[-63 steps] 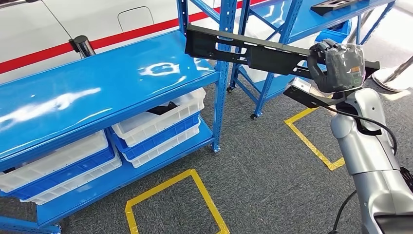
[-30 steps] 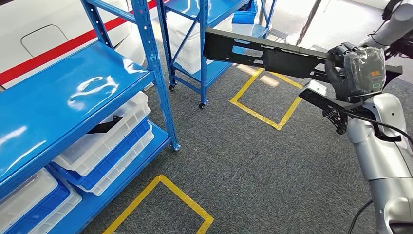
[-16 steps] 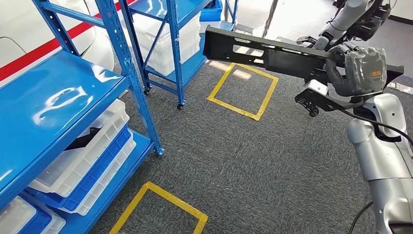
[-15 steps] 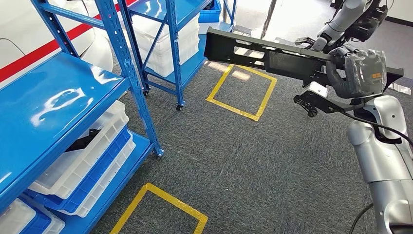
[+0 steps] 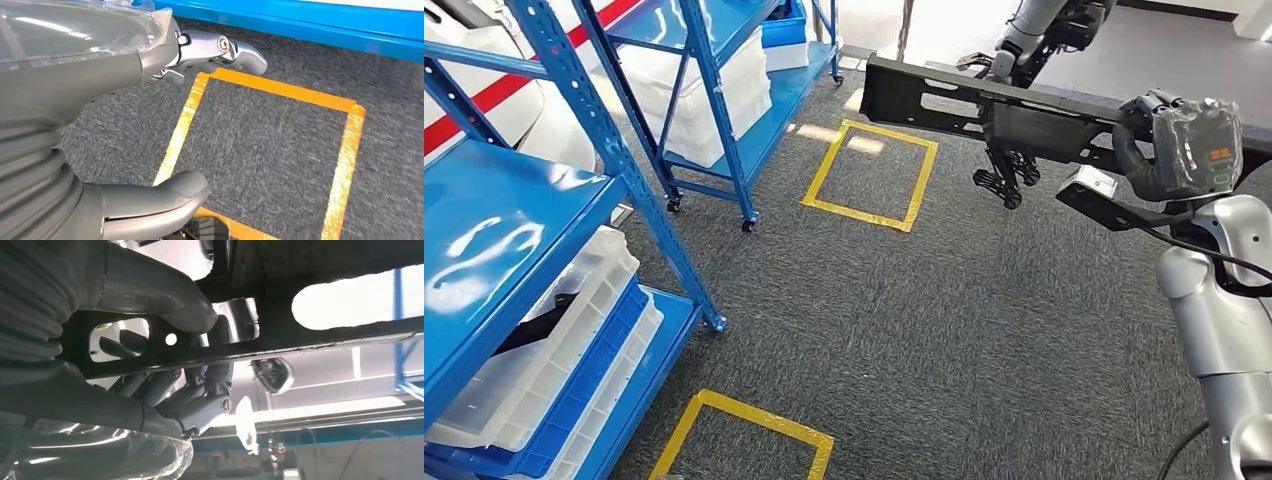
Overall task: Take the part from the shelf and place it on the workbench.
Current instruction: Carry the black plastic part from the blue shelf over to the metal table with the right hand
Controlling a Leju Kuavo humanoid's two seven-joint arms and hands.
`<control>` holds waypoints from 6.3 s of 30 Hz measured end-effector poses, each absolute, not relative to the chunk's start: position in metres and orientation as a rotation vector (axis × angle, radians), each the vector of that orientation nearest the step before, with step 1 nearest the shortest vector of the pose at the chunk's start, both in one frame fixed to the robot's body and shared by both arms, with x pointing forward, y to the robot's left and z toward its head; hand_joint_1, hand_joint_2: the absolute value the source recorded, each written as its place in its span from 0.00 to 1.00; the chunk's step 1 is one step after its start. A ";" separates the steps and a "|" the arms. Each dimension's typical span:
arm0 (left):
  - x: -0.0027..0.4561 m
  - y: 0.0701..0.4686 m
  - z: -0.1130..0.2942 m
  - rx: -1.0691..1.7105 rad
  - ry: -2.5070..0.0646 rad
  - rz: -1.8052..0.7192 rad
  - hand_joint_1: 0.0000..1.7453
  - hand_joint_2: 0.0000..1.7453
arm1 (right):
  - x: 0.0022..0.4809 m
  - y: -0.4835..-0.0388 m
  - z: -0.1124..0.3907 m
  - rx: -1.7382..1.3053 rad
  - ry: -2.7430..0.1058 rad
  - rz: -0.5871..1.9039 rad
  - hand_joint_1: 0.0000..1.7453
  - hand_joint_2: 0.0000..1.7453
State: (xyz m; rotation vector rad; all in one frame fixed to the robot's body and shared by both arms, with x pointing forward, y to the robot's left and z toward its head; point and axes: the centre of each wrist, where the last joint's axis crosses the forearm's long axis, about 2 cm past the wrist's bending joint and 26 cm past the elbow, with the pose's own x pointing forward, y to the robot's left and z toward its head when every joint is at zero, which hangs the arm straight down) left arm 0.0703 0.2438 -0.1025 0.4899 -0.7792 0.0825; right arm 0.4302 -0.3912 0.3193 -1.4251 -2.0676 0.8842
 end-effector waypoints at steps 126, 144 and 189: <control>0.074 0.236 -0.102 0.416 -0.758 0.104 0.00 1.00 | 0.418 -0.373 0.294 -1.395 -2.047 0.910 1.00 1.00; 0.070 0.237 -0.103 0.413 -0.711 0.144 0.00 1.00 | 0.429 -0.360 0.302 -1.427 -2.057 0.942 1.00 1.00; 0.065 0.235 -0.104 0.283 -0.686 0.185 0.00 1.00 | 0.439 -0.359 0.301 -1.445 -2.007 0.992 1.00 1.00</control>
